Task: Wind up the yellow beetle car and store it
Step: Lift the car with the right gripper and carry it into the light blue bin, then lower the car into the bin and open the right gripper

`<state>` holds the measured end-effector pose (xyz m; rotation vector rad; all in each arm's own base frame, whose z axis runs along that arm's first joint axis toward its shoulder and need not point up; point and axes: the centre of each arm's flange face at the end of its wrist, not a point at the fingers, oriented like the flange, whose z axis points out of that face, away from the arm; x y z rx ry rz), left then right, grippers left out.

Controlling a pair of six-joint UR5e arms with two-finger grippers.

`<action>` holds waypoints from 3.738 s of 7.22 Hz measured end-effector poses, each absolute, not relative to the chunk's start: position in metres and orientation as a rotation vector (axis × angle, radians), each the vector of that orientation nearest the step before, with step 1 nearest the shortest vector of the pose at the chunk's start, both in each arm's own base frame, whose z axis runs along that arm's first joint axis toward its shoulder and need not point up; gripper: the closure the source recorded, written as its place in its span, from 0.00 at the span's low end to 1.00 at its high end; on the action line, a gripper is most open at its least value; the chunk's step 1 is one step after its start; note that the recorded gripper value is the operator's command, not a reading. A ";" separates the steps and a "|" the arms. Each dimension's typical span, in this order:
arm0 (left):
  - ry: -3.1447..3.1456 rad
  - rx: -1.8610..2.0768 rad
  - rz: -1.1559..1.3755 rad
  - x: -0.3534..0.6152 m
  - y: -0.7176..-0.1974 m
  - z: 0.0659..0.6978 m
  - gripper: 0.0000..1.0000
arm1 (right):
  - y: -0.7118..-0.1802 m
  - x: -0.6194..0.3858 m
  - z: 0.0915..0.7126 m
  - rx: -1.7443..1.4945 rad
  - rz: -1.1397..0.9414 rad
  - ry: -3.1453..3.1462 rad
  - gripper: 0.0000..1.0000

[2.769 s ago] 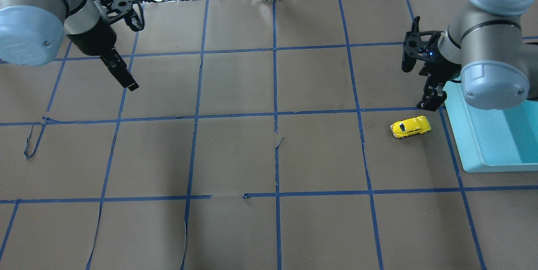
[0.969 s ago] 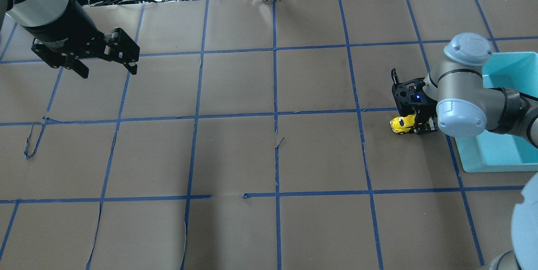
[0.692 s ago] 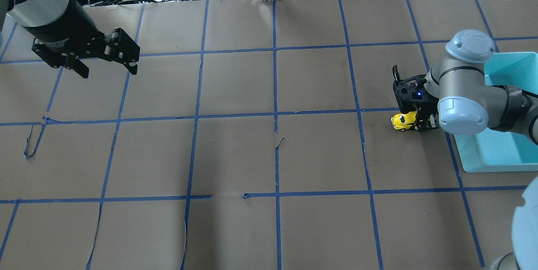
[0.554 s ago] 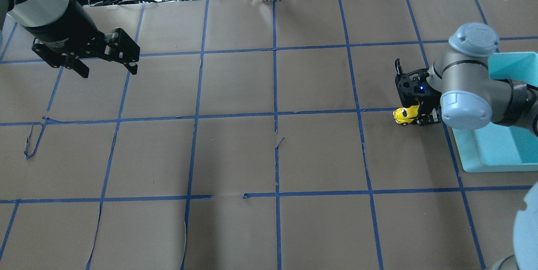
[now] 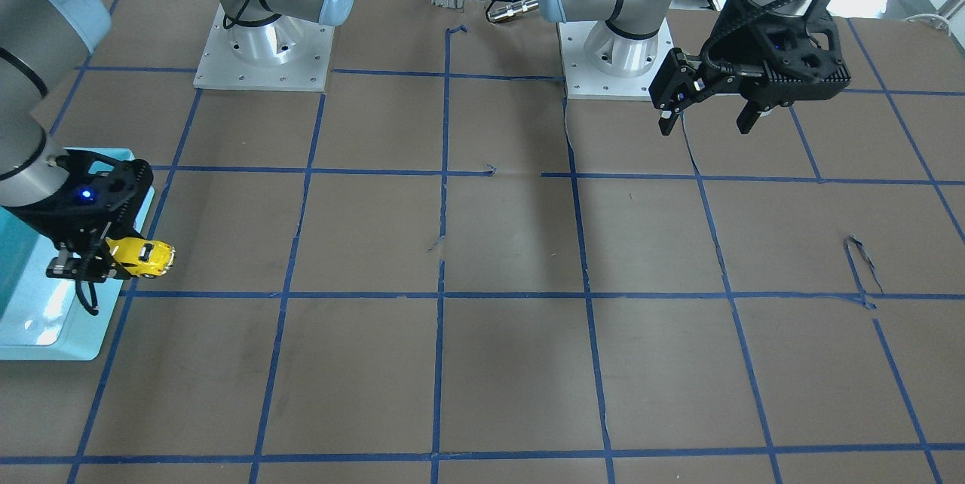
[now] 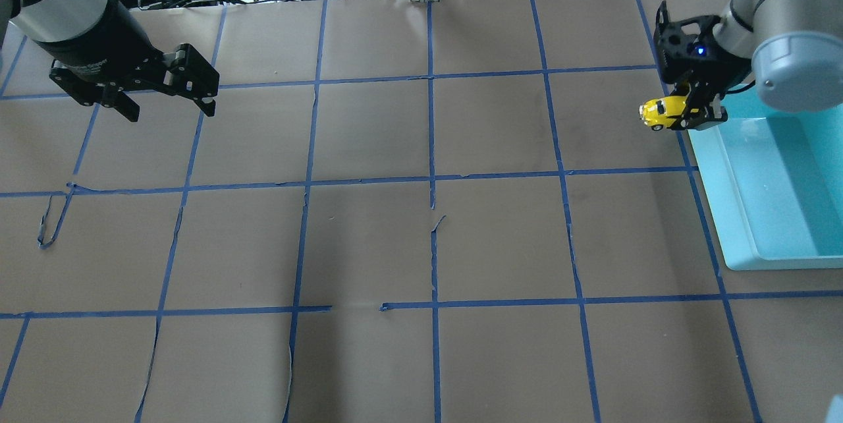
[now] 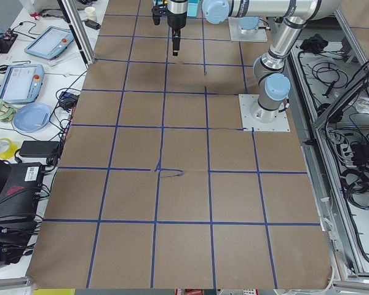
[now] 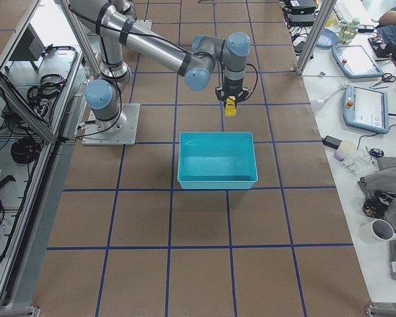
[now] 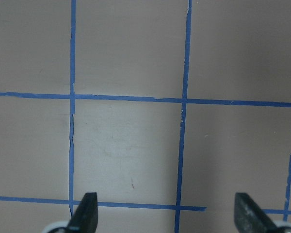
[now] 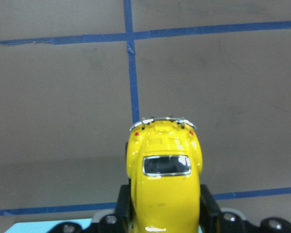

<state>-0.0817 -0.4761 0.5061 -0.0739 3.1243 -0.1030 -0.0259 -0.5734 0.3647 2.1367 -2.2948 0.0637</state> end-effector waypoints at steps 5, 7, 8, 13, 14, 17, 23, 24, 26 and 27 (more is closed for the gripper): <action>3.128 -0.074 -0.109 -0.082 -0.476 0.508 0.00 | -0.565 -0.151 0.385 2.070 -0.078 -2.412 1.00; 3.127 -0.075 -0.112 -0.082 -0.476 0.509 0.00 | -0.565 -0.182 0.334 2.076 -0.219 -2.357 1.00; 3.129 -0.077 -0.114 -0.081 -0.477 0.509 0.00 | -0.563 -0.190 0.307 2.083 -0.255 -2.342 1.00; 3.125 -0.076 -0.117 -0.081 -0.476 0.510 0.00 | -0.527 -0.208 0.219 2.119 -0.299 -2.399 0.01; 3.126 -0.076 -0.119 -0.081 -0.476 0.511 0.00 | -0.524 -0.211 0.215 2.112 -0.297 -2.414 0.00; 3.126 -0.075 -0.126 -0.081 -0.475 0.513 0.00 | -0.528 -0.215 0.231 2.055 -0.261 -2.404 0.00; 3.125 -0.074 -0.131 -0.081 -0.475 0.514 0.00 | -0.509 -0.113 0.392 0.783 0.022 -2.974 0.00; 3.124 -0.074 -0.131 -0.081 -0.475 0.515 0.00 | -0.513 -0.064 0.417 0.524 0.059 -3.032 0.00; 3.122 -0.074 -0.130 -0.081 -0.475 0.515 0.00 | -0.517 0.019 0.454 0.070 0.146 -3.085 0.00; 3.122 -0.074 -0.130 -0.081 -0.474 0.514 0.00 | -0.511 0.041 0.464 -0.100 0.171 -3.092 0.00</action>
